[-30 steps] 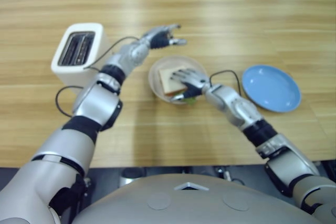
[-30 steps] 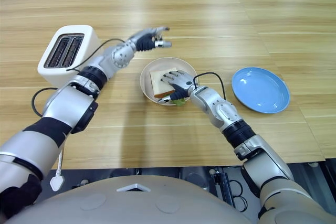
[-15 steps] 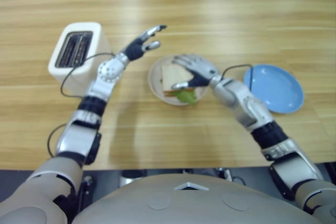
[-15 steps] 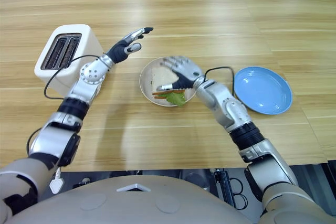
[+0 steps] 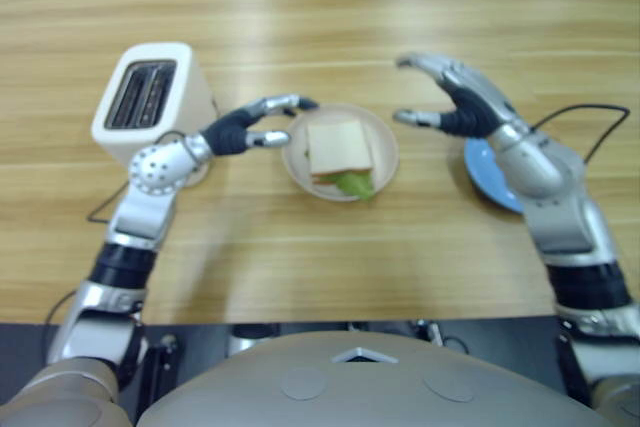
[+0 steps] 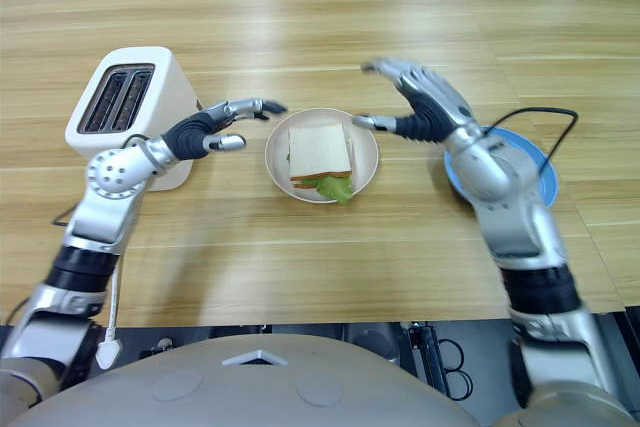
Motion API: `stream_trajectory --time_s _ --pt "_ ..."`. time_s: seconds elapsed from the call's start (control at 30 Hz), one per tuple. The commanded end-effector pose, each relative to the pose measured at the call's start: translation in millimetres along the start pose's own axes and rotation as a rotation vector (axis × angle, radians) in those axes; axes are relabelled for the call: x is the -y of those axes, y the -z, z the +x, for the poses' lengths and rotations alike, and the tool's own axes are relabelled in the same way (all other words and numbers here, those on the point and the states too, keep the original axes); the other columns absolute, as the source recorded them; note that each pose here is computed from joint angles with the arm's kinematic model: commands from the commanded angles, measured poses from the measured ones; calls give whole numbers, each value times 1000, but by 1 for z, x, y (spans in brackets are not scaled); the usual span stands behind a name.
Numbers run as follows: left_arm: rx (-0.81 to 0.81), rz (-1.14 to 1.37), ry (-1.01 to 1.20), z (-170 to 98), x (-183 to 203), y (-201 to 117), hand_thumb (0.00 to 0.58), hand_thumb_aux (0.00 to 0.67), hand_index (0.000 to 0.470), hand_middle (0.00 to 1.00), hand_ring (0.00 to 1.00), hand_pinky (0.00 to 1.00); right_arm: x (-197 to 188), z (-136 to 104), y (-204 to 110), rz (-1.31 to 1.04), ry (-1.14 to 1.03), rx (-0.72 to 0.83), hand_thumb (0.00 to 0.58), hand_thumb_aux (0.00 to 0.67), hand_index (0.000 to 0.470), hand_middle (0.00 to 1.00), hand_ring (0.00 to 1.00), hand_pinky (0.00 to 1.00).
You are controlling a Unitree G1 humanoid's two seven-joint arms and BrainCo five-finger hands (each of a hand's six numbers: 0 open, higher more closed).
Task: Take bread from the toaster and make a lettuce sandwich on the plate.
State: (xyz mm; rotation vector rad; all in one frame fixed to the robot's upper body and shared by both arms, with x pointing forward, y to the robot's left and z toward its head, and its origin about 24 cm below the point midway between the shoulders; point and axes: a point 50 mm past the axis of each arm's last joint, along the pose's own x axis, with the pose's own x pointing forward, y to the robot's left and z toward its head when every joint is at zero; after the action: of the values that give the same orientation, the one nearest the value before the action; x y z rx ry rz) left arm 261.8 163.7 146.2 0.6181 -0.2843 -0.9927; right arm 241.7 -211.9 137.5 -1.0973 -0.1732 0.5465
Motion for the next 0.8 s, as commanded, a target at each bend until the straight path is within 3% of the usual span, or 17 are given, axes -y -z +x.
stream_trajectory --time_s 0.03,0.13,0.33,0.53,0.8 --pt "-150 -50 320 -19 25 2 580 670 460 1000 1000 1000 -16 -25 0 81 -272 -49 580 670 460 1000 1000 1000" --pt "-274 -50 452 -31 42 8 580 670 460 1000 1000 1000 -29 -36 -3 121 -421 -73 580 670 460 1000 1000 1000" --pt "-339 -80 588 -25 77 19 580 670 460 1000 1000 1000 -55 -31 -4 158 -582 -92 580 670 460 1000 1000 1000" --pt "-389 -108 676 -2 111 46 580 670 460 1000 1000 1000 -90 -16 4 192 -710 -123 580 670 460 1000 1000 1000" --pt "-496 -2 556 28 99 88 580 670 460 1000 1000 1000 -119 25 22 142 -749 -160 580 670 460 1000 1000 1000"
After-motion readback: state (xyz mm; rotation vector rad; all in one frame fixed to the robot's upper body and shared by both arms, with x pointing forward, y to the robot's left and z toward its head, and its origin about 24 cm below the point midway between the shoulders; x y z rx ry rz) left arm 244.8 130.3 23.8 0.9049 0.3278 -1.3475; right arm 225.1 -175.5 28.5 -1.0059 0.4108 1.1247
